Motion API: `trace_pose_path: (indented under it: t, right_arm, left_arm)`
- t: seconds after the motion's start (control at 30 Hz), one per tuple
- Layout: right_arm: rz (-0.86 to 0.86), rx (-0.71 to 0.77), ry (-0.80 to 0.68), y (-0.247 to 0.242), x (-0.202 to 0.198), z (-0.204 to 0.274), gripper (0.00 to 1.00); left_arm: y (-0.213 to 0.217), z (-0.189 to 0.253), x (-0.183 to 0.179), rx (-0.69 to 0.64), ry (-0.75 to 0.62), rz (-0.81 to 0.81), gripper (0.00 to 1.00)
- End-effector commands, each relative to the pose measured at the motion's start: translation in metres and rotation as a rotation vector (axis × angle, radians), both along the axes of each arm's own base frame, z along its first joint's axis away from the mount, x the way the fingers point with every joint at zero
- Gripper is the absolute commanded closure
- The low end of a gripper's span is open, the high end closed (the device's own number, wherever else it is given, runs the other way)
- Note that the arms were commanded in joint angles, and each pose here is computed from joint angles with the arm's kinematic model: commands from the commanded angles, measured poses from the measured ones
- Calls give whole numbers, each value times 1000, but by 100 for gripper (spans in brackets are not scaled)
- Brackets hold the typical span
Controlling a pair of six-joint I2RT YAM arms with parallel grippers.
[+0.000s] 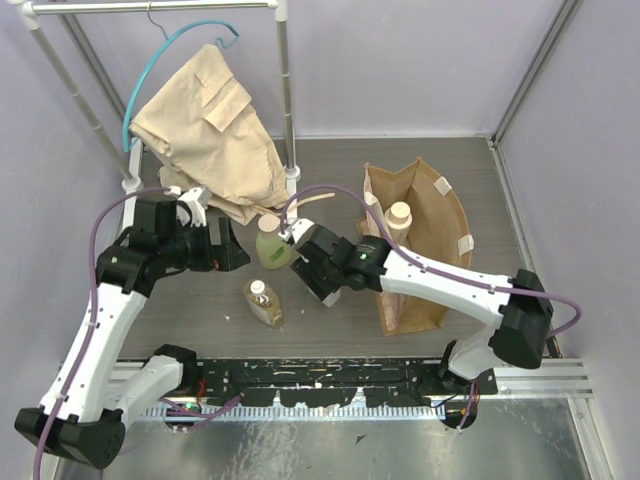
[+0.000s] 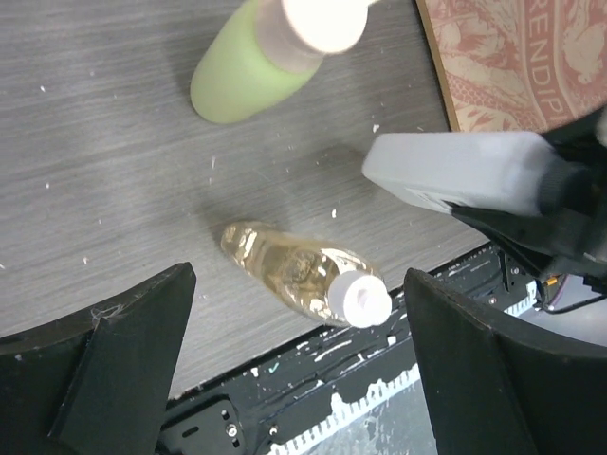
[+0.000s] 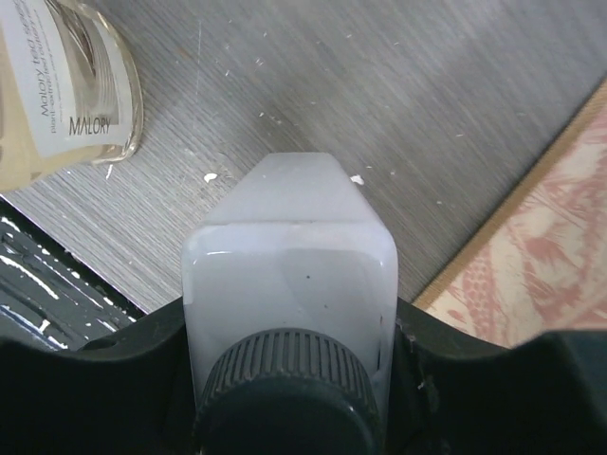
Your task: Place the personal care products into the canvas bag
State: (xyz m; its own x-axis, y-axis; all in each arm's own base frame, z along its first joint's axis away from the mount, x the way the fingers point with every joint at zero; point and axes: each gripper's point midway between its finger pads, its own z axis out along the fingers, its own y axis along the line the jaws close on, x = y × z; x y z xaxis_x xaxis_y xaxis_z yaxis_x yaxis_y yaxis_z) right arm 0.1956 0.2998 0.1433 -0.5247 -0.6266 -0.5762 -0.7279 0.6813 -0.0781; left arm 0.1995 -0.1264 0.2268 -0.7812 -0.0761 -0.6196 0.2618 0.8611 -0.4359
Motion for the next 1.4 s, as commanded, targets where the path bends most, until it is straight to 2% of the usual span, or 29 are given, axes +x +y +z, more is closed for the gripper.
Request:
trace_pose_path:
  t: [0.0,0.3,0.47,0.6,0.77,1.13,1.37]
  right_arm:
    - [-60,260,-182,11,18,108,99]
    - [-65,394,-296,-4,17,195,99]
    - [-80,422,-340,-13,18,223,99]
    - [-70,435,-332,-16,13,231,99]
    - [-88,431,-338,-27,10,234,99]
    - [-127,388,-368,-43,13,228,99]
    - [-138,371,-379,-47,15,228,99]
  left_arm:
    - [-5,19,34,15,-99,-19,2]
    - [-14,13,90,108,-153,-103,2]
    - [-26,-3,115,164,-145,-189,2]
    - [-42,-28,125,212,-105,-288,2]
    - [-55,-50,133,230,-36,-321,2]
    - [-72,-69,136,165,29,-371,2]
    - [-71,-74,136,170,50,-370,2]
